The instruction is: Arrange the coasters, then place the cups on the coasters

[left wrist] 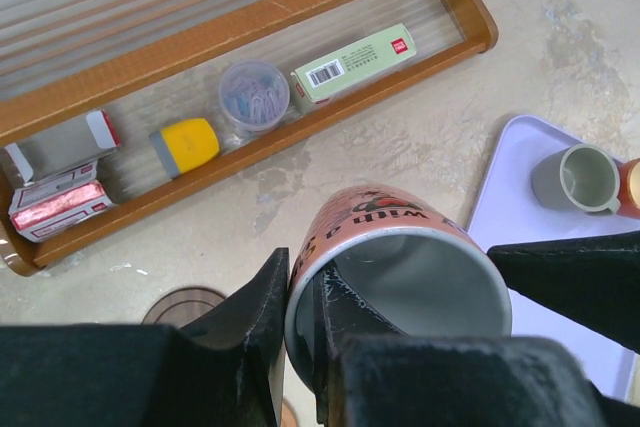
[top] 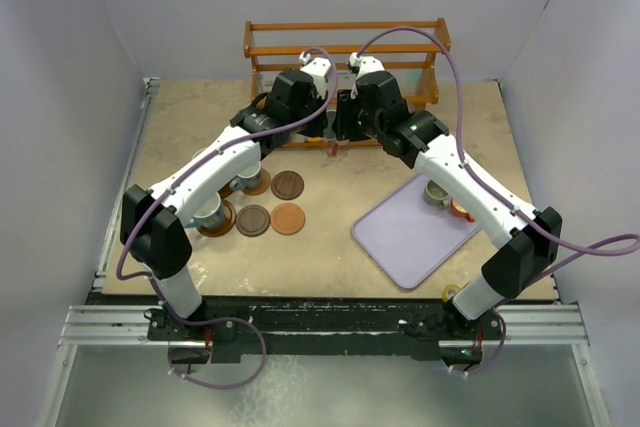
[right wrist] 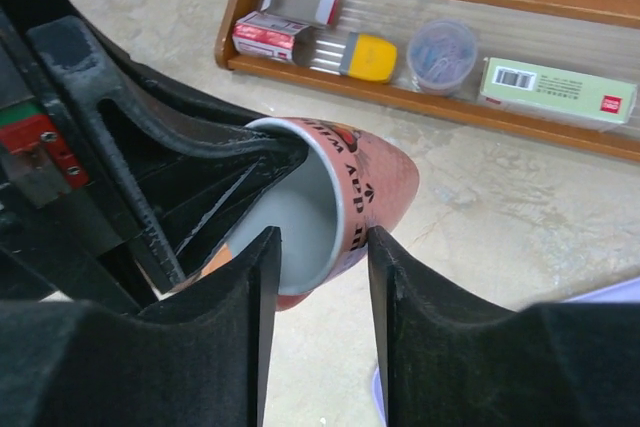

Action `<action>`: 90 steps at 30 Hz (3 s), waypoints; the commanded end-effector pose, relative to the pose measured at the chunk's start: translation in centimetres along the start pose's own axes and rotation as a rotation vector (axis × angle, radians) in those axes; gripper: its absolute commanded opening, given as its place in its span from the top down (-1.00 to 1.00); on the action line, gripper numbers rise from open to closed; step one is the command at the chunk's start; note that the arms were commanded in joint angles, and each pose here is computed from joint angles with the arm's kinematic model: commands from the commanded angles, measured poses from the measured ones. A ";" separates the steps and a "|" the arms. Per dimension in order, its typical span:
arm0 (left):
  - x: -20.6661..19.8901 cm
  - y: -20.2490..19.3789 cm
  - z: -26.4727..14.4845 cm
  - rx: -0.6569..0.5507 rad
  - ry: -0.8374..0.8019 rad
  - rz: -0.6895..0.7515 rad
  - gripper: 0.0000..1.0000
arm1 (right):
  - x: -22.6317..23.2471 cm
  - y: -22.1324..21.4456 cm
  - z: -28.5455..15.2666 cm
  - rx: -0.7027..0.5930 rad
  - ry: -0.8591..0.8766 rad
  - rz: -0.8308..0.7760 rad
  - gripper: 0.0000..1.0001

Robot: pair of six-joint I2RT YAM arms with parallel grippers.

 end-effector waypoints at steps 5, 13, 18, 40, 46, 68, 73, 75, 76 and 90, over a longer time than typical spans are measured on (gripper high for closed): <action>-1.2 6.1 -3.7 -0.247 -0.043 0.037 0.94 | 3.6 2.8 -3.2 -0.092 0.174 -0.022 0.06; 1.2 6.2 -5.0 -0.273 0.003 0.098 0.94 | 2.7 3.3 -5.6 -0.148 0.193 -0.106 -0.20; 3.3 6.2 -6.4 -0.290 0.028 0.153 0.94 | 1.1 3.4 -7.4 -0.181 0.157 -0.174 -0.34; 7.6 -7.0 -13.4 0.115 -0.114 0.582 0.94 | -8.1 -7.7 -9.9 0.087 0.256 -0.412 -0.87; 9.7 -10.6 -12.5 0.247 -0.053 0.535 0.94 | -9.6 -9.9 -10.7 0.095 0.215 -0.434 -0.92; 15.9 -17.6 -9.3 0.489 -0.107 0.512 0.94 | -11.0 -13.1 -9.9 0.128 0.217 -0.416 -0.93; 16.4 -18.1 -9.0 0.504 -0.124 0.492 0.94 | -11.1 -13.3 -9.7 0.143 0.221 -0.416 -0.92; 16.6 -18.4 -8.9 0.513 -0.126 0.489 0.94 | -11.1 -13.3 -9.7 0.144 0.221 -0.416 -0.92; 16.7 -18.5 -8.9 0.517 -0.127 0.487 0.94 | -11.1 -13.4 -9.7 0.146 0.220 -0.415 -0.92; 16.9 -19.7 -8.1 0.553 -0.150 0.477 0.94 | -11.3 -13.7 -9.6 0.158 0.221 -0.416 -0.92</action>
Point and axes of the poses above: each gripper's point midway between its finger pads, its own z axis out along the fingers, its own x axis along the line the jaws close on, y = z × x, the point moved 1 cm from there along -z, back along the fingers, and after that the axes turned 5 degrees about -z, right-handed, at the moved point
